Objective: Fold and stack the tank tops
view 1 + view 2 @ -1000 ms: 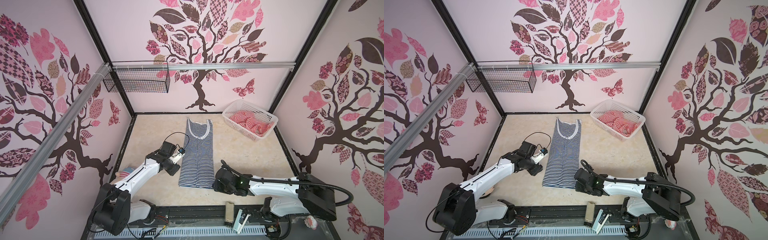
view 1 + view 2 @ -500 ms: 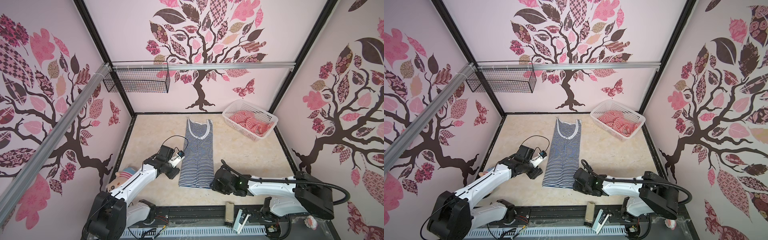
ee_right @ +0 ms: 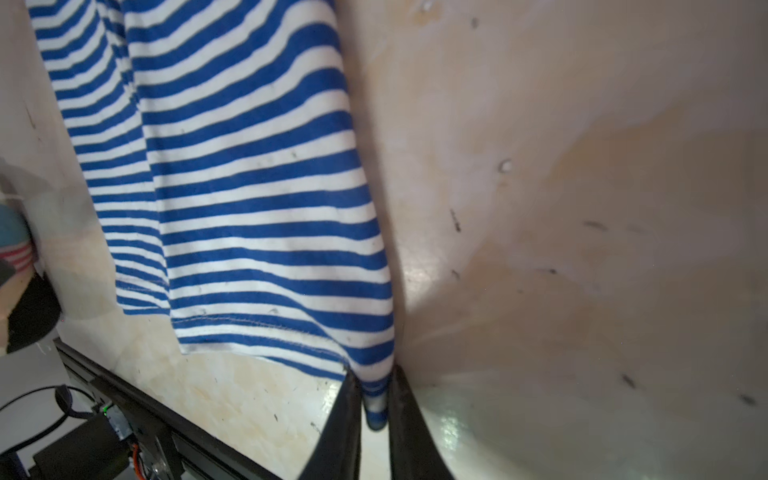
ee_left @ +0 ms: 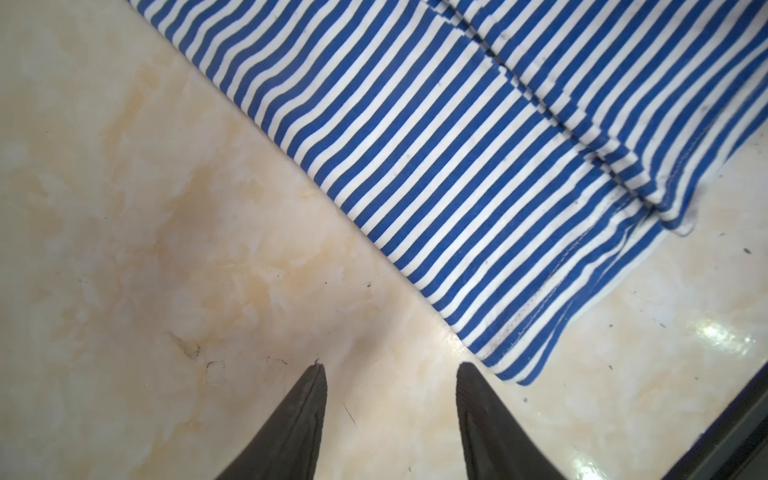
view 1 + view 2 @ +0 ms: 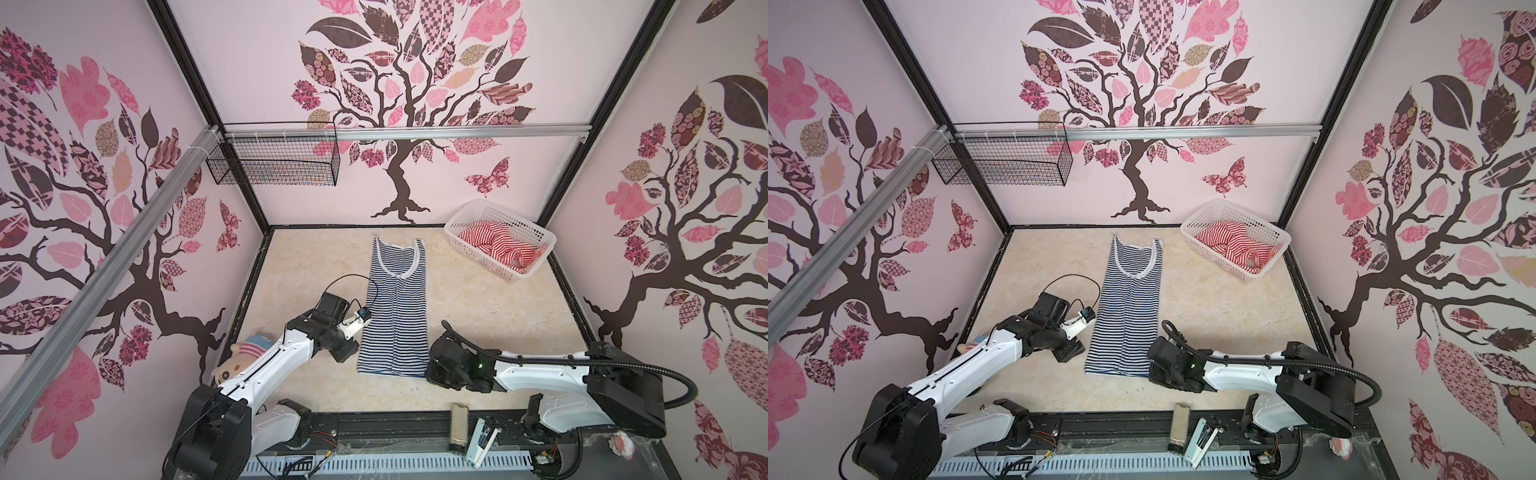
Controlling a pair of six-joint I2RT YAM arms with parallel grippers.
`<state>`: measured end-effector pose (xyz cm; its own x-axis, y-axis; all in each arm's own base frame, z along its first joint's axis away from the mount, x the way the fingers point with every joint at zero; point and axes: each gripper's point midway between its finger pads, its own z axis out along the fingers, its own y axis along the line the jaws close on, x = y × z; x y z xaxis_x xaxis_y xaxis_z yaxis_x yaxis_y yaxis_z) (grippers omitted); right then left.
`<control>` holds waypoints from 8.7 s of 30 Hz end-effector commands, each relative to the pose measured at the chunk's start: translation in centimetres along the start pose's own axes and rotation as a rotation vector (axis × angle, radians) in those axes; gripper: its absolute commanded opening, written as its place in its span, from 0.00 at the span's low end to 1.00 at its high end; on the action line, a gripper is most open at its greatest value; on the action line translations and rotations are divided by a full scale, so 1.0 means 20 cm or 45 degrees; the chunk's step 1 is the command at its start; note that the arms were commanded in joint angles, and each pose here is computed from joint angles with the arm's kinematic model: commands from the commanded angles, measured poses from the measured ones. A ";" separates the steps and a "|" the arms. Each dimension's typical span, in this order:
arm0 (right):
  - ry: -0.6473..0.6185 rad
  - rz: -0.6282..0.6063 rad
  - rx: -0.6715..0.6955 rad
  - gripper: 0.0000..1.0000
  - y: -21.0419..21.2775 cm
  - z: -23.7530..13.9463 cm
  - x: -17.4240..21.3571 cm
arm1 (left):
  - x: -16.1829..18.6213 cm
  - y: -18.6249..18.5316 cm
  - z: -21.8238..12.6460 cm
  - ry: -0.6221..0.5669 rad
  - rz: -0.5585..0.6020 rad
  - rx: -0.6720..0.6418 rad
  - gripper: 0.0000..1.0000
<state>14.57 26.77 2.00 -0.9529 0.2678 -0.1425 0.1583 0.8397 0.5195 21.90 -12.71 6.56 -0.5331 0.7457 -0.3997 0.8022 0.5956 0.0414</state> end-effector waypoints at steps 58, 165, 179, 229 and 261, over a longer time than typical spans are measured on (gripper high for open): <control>-0.211 -0.150 0.058 0.00 -0.03 -0.31 -0.18 | 0.01 -0.58 0.13 0.178 0.621 0.251 0.00; -0.066 -0.231 -0.012 0.08 0.16 0.10 -0.82 | -0.34 0.12 0.43 0.146 -0.004 0.077 0.18; 0.006 -0.163 0.174 0.10 -0.08 0.20 -0.70 | -0.04 0.04 0.44 0.368 0.044 0.096 0.13; -0.012 -0.058 0.132 0.51 -0.25 -0.07 -0.19 | -0.19 -0.43 0.25 0.057 0.645 -0.043 0.69; -0.071 -0.094 0.100 0.00 -0.13 -0.11 -0.27 | -0.13 -0.51 0.28 0.112 0.685 0.093 0.52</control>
<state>18.24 21.90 2.51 -0.9510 0.2299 -0.2069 0.1170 0.8865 0.4476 16.84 -22.12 2.36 -0.0664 0.9613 -0.2673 0.9769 0.1171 0.1786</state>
